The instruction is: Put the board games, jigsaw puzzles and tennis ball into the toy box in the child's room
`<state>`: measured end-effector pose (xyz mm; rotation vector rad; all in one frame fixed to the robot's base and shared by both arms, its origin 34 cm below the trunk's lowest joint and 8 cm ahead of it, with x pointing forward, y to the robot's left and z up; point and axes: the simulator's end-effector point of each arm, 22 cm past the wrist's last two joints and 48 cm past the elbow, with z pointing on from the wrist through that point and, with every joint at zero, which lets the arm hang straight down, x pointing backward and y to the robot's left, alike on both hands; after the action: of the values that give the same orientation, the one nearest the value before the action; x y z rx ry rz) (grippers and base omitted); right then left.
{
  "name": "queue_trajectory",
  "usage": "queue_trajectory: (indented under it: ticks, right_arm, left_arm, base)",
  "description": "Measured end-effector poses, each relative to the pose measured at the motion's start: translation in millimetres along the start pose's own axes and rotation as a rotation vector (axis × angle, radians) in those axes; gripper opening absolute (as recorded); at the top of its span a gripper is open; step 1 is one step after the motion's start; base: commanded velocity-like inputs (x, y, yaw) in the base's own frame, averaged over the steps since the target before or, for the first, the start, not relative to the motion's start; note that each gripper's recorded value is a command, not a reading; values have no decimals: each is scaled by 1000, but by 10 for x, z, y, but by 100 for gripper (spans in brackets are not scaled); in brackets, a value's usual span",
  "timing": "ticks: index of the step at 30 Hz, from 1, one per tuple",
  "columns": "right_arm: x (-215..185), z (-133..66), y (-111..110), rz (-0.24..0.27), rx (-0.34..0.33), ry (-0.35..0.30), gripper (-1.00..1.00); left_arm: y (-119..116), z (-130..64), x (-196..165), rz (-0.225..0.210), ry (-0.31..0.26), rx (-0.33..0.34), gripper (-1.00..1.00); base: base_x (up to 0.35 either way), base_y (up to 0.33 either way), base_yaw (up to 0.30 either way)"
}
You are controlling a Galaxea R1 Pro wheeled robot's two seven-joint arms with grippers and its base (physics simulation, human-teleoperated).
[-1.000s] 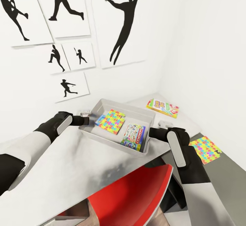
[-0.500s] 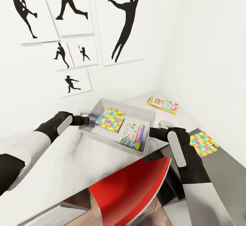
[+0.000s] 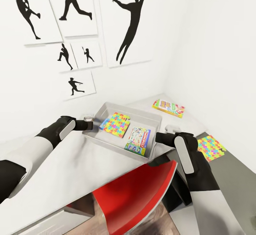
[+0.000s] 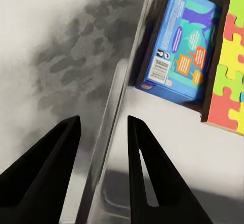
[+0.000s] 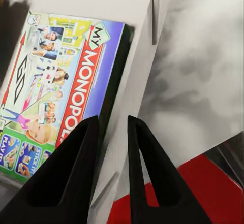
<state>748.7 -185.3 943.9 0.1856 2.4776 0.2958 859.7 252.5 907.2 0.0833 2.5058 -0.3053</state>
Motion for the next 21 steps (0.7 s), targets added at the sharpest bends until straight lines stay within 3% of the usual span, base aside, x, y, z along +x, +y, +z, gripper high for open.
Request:
queue_trajectory:
  ticks: [10, 21]
  right_arm:
    - [15, 7, 0, 1, -3, 4, -100]
    - [26, 13, 8, 5, -3, 7, -100]
  left_arm:
    - [5, -2, 9, 2, 4, -2, -100]
    - [15, -7, 15, 1, 7, -4, -100]
  base:
    - [-175, 0, 5]
    - [-22, 0, 210]
